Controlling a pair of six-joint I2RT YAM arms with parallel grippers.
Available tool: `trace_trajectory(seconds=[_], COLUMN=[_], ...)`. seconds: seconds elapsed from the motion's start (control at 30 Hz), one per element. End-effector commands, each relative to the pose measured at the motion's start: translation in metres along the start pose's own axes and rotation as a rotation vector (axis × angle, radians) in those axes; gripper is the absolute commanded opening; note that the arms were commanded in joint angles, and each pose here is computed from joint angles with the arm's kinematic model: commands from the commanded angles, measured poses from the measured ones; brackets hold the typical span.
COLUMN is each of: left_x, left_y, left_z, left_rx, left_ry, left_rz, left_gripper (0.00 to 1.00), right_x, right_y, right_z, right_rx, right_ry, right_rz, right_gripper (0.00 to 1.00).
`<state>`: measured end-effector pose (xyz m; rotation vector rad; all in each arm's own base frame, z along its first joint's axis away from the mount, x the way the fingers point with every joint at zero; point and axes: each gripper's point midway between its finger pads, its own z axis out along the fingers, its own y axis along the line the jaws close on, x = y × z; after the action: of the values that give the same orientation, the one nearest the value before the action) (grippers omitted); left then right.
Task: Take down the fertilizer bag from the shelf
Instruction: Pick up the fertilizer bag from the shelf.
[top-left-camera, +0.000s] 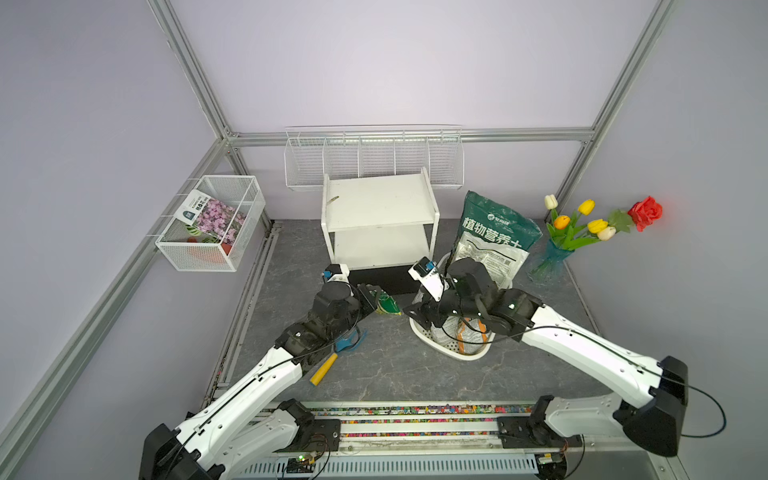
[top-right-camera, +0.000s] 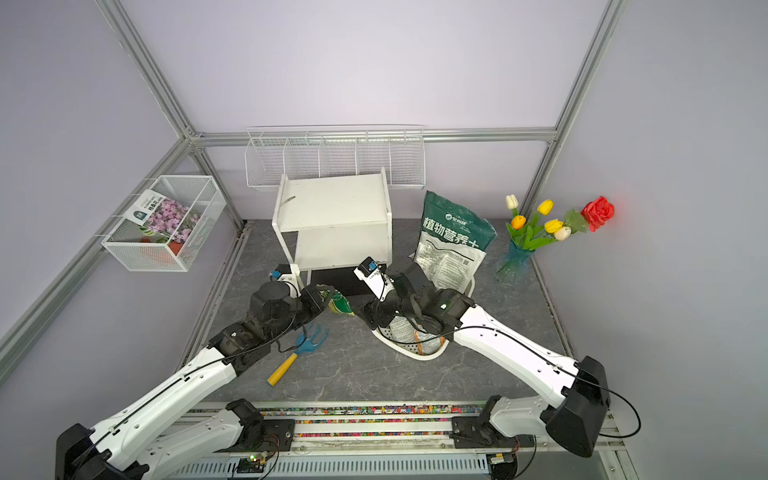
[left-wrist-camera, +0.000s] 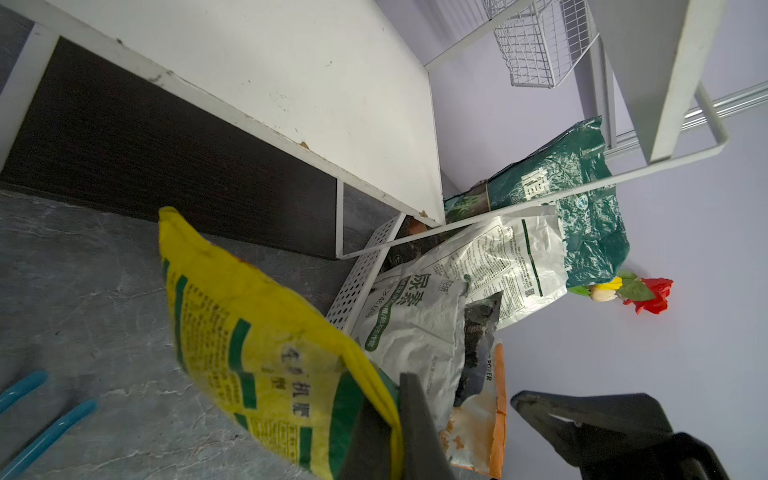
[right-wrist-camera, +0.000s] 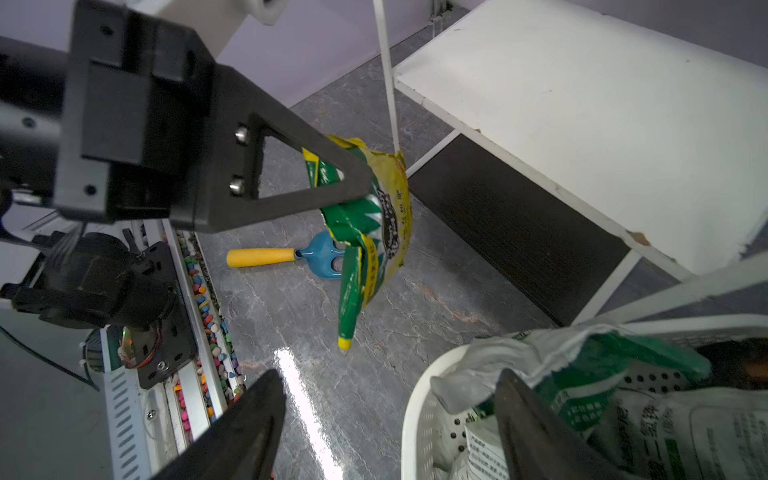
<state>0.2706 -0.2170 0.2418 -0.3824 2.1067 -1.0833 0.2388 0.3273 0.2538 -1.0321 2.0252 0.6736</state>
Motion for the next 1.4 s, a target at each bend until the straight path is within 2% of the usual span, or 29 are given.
trace_trajectory(seconds=[0.0,0.33,0.5,0.53,0.6,0.73,0.93,0.97,1.03,1.07,1.1,1.13,1.27,1.37], left_x=[-0.015,-0.011,-0.014,-0.014,-0.015,-0.015,-0.014,-0.014,-0.014,-0.015,-0.015,-0.016,-0.027,-0.044], left_y=[-0.033,-0.039,-0.042,-0.041,-0.039,-0.035,-0.035,-0.034,-0.032,-0.03,-0.028,-0.027,-0.026,-0.018], left_z=[-0.015,-0.022,-0.028,-0.029,-0.032,-0.035,-0.034,-0.033,-0.033,-0.032,-0.033,-0.034,-0.042,-0.054], left_rx=[0.102,0.141,0.155,0.154,0.151,0.152,0.151,0.148,0.135,0.123,0.113,0.107,0.084,0.034], left_ry=[-0.031,-0.011,-0.023,-0.027,-0.035,-0.05,-0.046,-0.045,-0.044,-0.048,-0.053,-0.058,-0.111,-0.212], left_rz=[-0.01,-0.044,-0.047,-0.049,-0.051,-0.06,-0.061,-0.062,-0.074,-0.075,-0.076,-0.077,-0.076,-0.05], left_gripper=[0.0,0.0,0.0,0.0,0.0,0.0,0.0,0.04,0.53,0.68,0.89,1.0,1.0,1.0], right_x=[-0.007,-0.005,-0.006,-0.007,-0.009,-0.013,-0.023,-0.025,-0.029,-0.031,-0.032,-0.034,-0.039,-0.042], right_y=[0.016,0.009,0.005,0.006,0.008,0.014,0.026,0.027,0.031,0.031,0.032,0.033,0.035,0.035], right_z=[0.008,0.042,0.062,0.065,0.069,0.071,0.061,0.059,0.052,0.05,0.046,0.043,0.028,0.012], right_rx=[-0.043,-0.015,-0.005,-0.011,-0.024,-0.064,-0.125,-0.131,-0.144,-0.145,-0.145,-0.145,-0.142,-0.133], right_ry=[0.004,0.026,0.044,0.044,0.048,0.048,0.016,0.01,-0.003,-0.008,-0.012,-0.015,-0.029,-0.041], right_rz=[-0.061,-0.053,-0.041,-0.04,-0.035,-0.027,0.003,0.005,0.007,0.008,0.007,0.004,-0.008,-0.015], right_gripper=[0.81,0.76,0.64,0.59,0.43,0.0,0.0,0.0,0.0,0.0,0.0,0.0,0.0,0.0])
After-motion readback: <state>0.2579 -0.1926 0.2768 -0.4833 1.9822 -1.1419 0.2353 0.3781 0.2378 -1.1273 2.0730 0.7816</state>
